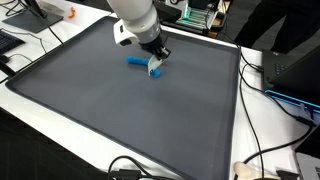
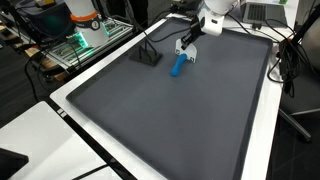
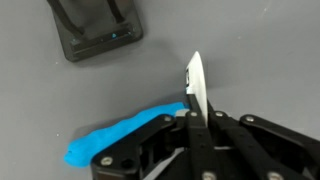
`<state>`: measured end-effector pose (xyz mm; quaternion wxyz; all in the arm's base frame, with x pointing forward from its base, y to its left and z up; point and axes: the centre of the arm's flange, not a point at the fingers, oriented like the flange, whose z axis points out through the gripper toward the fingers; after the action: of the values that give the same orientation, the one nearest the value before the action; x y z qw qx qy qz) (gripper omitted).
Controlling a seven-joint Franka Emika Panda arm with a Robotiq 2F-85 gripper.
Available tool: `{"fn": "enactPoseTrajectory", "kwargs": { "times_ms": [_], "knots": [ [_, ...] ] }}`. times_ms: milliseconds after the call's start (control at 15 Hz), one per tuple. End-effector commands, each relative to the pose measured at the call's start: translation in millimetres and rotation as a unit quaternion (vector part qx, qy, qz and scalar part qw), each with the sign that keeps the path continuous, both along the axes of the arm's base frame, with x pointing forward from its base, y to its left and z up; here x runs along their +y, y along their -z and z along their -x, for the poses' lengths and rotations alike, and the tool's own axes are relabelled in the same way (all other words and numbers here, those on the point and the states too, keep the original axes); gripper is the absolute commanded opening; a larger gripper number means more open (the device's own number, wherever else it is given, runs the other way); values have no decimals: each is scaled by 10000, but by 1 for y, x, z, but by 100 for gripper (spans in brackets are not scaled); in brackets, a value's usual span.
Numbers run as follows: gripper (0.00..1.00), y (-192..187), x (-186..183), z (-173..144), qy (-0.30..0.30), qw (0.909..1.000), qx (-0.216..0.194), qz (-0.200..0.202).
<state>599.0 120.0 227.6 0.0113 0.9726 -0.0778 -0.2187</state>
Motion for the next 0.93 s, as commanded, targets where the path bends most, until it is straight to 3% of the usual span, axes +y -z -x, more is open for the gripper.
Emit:
{"fn": "enactPoseTrajectory", "kwargs": {
  "times_ms": [0, 267, 867],
  "knots": [
    [1, 2, -5, 27, 139, 9994, 311, -34],
    [1, -6, -5, 36, 182, 9990, 402, -91],
    [1, -51, -11, 43, 189, 9996, 63, -184]
  ]
}}
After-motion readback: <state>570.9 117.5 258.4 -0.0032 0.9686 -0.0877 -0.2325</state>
